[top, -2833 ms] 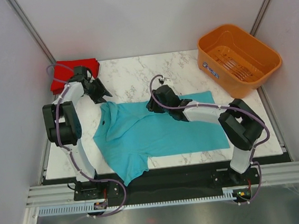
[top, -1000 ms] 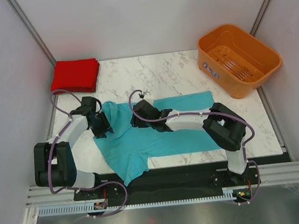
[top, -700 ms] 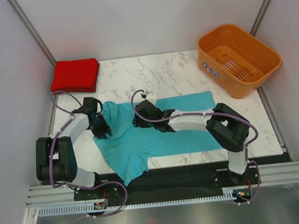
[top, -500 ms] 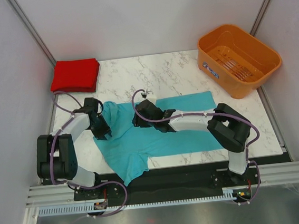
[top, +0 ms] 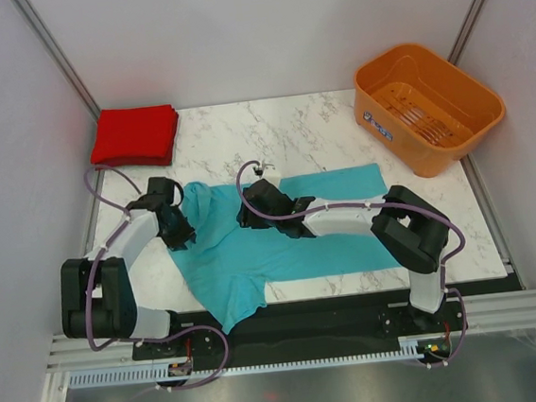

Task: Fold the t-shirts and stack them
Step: Fold the tshirt

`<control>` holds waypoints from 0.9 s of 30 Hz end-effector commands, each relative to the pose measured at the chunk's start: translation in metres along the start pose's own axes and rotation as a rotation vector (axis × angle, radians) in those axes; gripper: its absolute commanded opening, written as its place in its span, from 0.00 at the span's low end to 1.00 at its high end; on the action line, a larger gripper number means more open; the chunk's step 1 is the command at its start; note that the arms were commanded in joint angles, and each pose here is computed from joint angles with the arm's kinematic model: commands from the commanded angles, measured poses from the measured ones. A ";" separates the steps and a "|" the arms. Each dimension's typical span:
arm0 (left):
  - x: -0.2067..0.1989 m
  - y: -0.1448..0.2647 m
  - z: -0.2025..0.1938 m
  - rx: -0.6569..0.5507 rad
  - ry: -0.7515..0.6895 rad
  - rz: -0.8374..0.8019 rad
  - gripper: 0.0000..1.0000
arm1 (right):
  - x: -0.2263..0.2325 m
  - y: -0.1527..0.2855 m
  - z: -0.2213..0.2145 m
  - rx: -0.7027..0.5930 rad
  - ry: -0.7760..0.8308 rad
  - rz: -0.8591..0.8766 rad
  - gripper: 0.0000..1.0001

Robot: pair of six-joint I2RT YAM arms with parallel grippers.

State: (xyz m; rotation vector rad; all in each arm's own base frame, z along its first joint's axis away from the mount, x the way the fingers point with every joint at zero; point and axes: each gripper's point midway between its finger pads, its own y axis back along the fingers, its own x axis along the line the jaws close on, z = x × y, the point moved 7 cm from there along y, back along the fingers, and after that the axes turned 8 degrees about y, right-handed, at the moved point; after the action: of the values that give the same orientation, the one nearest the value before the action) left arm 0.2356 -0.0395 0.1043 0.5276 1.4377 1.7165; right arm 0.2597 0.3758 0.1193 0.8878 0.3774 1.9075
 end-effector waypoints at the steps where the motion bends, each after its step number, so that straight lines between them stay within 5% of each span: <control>1: 0.002 -0.007 -0.008 0.025 0.052 0.014 0.36 | 0.008 0.005 0.009 -0.032 -0.021 0.038 0.50; 10: 0.004 -0.019 -0.013 0.057 0.063 0.025 0.31 | 0.005 0.007 0.007 -0.031 -0.017 0.035 0.50; 13: -0.001 -0.014 -0.009 0.046 0.064 -0.002 0.10 | 0.007 0.005 0.005 -0.016 -0.008 0.047 0.50; 16: -0.009 -0.003 -0.002 0.009 0.069 -0.045 0.02 | 0.007 0.003 0.003 -0.011 0.020 0.058 0.50; 21: -0.017 0.005 0.004 0.010 0.056 -0.088 0.02 | 0.006 0.003 0.004 -0.018 0.051 0.060 0.51; 24: -0.014 0.001 0.003 0.014 0.046 -0.057 0.18 | 0.007 0.003 0.005 -0.016 0.054 0.065 0.51; 27: -0.012 -0.001 0.002 0.022 0.045 -0.044 0.24 | 0.007 0.002 0.005 -0.016 0.051 0.063 0.51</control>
State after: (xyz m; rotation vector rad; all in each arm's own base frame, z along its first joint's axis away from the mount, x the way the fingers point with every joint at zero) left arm 0.2371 -0.0464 0.0990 0.4935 1.5084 1.6884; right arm 0.2561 0.3746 0.1150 0.8647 0.4183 1.9548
